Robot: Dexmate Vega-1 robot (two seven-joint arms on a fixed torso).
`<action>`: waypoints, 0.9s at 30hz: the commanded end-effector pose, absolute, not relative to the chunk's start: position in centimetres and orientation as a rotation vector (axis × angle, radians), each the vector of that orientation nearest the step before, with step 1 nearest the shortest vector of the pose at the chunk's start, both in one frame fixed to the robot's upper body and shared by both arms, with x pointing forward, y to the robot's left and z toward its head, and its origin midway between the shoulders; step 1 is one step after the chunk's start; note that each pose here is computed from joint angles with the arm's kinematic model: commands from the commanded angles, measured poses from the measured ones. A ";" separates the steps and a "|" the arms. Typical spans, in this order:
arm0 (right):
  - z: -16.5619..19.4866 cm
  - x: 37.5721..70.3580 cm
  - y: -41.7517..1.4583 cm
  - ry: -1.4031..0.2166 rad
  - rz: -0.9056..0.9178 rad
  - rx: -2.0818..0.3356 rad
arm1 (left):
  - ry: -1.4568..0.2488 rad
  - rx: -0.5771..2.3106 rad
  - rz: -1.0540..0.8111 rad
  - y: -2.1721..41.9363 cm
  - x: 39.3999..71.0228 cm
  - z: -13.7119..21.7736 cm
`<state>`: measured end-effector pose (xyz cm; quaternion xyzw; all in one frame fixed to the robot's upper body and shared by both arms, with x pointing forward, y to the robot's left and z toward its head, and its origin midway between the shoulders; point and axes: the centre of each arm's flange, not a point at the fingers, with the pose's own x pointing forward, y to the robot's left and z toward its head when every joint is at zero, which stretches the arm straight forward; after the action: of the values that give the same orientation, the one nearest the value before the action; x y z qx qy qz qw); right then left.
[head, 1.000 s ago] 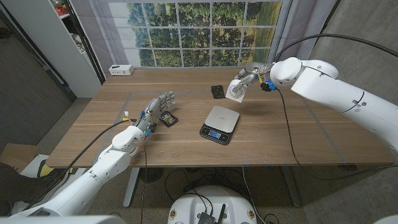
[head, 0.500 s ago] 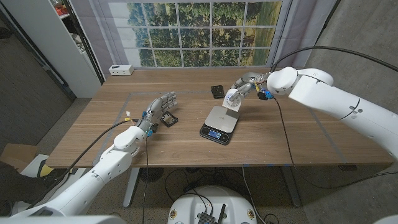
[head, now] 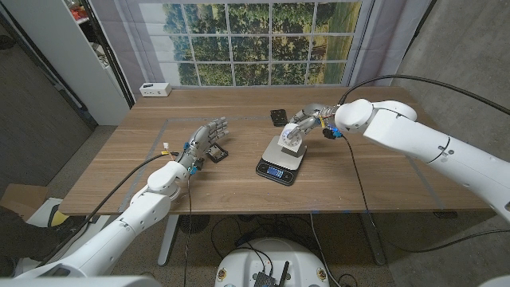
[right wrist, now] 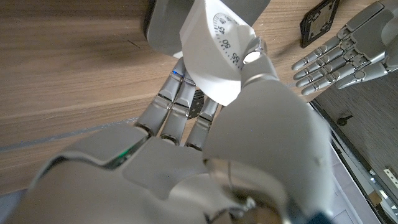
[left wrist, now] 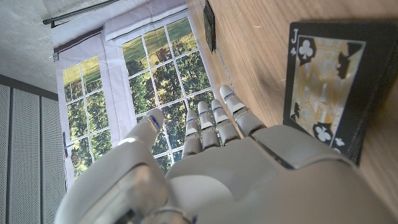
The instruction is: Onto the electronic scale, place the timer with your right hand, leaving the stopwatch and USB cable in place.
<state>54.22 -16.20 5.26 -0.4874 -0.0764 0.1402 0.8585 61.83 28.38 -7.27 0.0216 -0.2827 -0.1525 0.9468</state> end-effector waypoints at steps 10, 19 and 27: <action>2.7 55.4 -15.0 -0.164 0.304 -1.006 | -0.570 0.042 -0.310 28.6 61.8 -7.5; 2.2 56.1 -15.0 -0.143 0.307 -1.011 | -0.568 0.040 -0.314 28.6 61.9 -7.6; 2.2 56.3 -15.1 -0.124 0.304 -1.023 | -0.562 0.046 -0.311 28.6 62.0 -7.4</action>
<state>55.83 -15.06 2.55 -0.4820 -0.0727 0.1443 0.8612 61.84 28.50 -7.54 0.0203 -0.2801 -0.1535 0.9474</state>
